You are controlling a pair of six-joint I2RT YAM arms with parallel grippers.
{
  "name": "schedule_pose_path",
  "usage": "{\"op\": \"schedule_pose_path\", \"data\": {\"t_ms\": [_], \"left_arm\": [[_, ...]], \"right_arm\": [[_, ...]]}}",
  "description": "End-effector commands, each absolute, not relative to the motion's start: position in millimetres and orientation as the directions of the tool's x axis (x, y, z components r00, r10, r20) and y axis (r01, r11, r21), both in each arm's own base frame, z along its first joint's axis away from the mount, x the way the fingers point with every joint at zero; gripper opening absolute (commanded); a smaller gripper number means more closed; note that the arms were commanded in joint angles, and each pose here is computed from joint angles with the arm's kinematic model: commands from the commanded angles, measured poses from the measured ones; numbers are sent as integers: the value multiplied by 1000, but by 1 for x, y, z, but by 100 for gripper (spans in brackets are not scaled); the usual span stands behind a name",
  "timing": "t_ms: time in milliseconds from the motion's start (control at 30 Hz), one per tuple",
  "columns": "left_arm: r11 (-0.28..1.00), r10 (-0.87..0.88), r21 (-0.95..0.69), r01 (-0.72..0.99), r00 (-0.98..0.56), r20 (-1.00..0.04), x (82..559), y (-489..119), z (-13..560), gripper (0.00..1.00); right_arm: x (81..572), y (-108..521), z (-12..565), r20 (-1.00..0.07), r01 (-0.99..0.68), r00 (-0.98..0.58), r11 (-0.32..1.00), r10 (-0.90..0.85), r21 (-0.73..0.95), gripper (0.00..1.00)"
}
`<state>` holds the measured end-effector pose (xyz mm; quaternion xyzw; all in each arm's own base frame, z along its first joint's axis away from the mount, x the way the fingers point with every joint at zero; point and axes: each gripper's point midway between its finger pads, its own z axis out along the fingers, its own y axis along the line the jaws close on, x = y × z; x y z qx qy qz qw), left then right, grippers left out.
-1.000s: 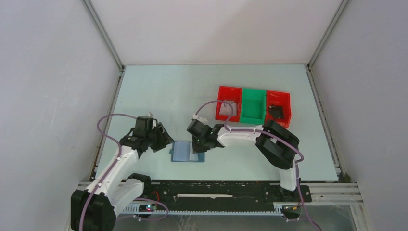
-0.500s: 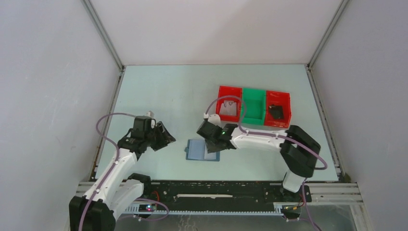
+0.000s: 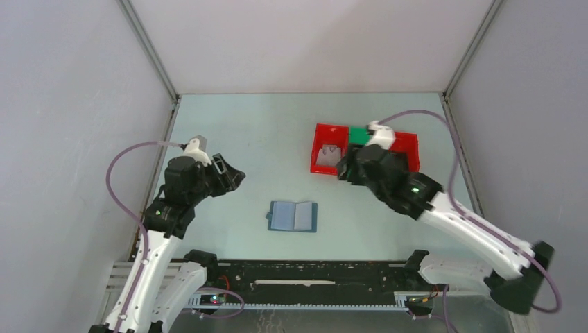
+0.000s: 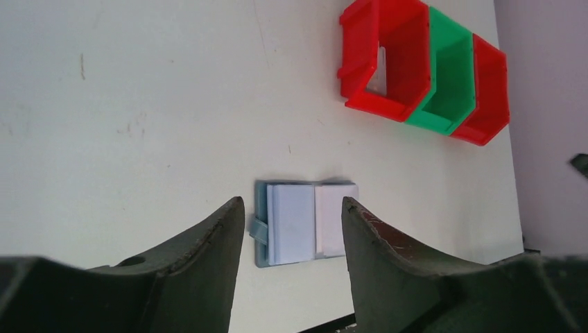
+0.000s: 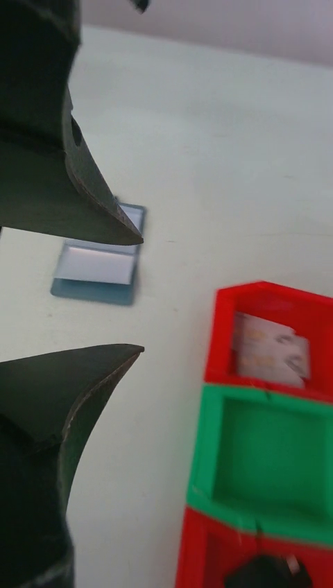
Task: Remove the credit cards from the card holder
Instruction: Reset both arms
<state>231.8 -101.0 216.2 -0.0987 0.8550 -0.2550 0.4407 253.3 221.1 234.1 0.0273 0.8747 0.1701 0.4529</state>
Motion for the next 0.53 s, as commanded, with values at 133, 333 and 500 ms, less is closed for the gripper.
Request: {"op": "schedule_pose_path", "data": {"t_ms": [133,333,500], "left_arm": [[905,-368,-423,51,-407,-836,234,-71,262,59],[893,-408,-446,56,-313,-857,231,-65,271,59],[885,-448,-465,15,-240,-861,232,-55,273,59]], "right_arm": [[251,96,295,-857,99,-219,884,467,457,65],[236,55,284,-827,182,-128,833,548,523,66],[231,46,278,-813,204,-115,815,570,543,67]]}}
